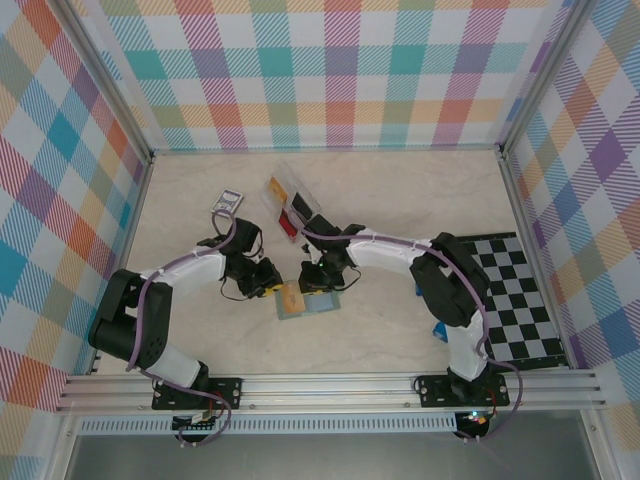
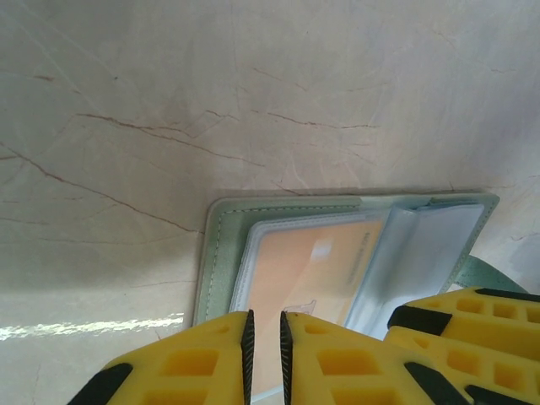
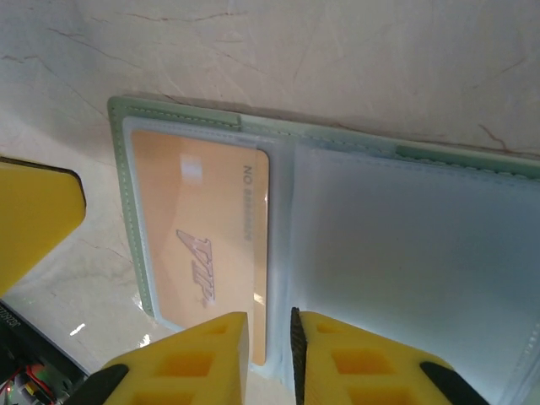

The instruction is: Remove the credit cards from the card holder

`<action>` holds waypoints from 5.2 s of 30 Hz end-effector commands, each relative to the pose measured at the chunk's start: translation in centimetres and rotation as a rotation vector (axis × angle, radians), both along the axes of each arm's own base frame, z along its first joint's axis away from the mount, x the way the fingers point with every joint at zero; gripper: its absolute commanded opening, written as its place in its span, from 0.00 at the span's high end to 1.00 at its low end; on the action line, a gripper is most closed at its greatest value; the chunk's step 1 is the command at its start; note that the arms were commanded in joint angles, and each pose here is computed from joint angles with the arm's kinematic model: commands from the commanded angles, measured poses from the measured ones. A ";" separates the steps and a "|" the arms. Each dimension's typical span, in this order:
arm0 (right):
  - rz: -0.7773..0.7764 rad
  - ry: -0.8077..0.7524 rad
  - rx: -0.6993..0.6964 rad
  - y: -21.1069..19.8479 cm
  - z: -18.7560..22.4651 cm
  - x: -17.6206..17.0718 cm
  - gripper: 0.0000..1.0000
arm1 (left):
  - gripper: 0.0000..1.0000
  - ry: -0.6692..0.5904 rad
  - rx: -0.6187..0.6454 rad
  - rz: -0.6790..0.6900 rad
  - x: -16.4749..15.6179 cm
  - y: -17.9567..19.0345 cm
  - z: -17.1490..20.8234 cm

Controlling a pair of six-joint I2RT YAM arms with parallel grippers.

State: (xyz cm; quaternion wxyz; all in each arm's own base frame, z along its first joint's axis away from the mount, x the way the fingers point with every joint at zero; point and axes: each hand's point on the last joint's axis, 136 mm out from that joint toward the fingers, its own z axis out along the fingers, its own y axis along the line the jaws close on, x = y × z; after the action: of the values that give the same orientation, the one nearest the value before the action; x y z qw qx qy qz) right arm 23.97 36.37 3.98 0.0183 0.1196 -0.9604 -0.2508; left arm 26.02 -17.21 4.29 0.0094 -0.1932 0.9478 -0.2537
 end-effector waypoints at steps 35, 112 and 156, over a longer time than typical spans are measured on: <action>0.024 0.069 0.044 1.9 -1.3 0.2 0.82 | 0.87 0.131 0.035 -0.028 -1.9 0.3 -3.0; -0.002 0.127 0.142 1.4 -0.5 -0.2 0.79 | 0.87 0.011 -0.080 -0.042 -0.9 -1.5 1.1; -0.021 0.194 0.123 0.4 -4.1 -0.8 0.80 | 0.97 0.180 0.063 -0.013 -3.7 0.6 -5.7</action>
State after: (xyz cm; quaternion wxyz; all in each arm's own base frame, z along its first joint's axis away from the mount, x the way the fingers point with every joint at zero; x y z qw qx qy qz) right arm 23.97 37.83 2.48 0.0886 0.0953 -0.9232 -0.3615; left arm 25.14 -18.48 2.03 -0.0324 -0.1844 0.9449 -0.2686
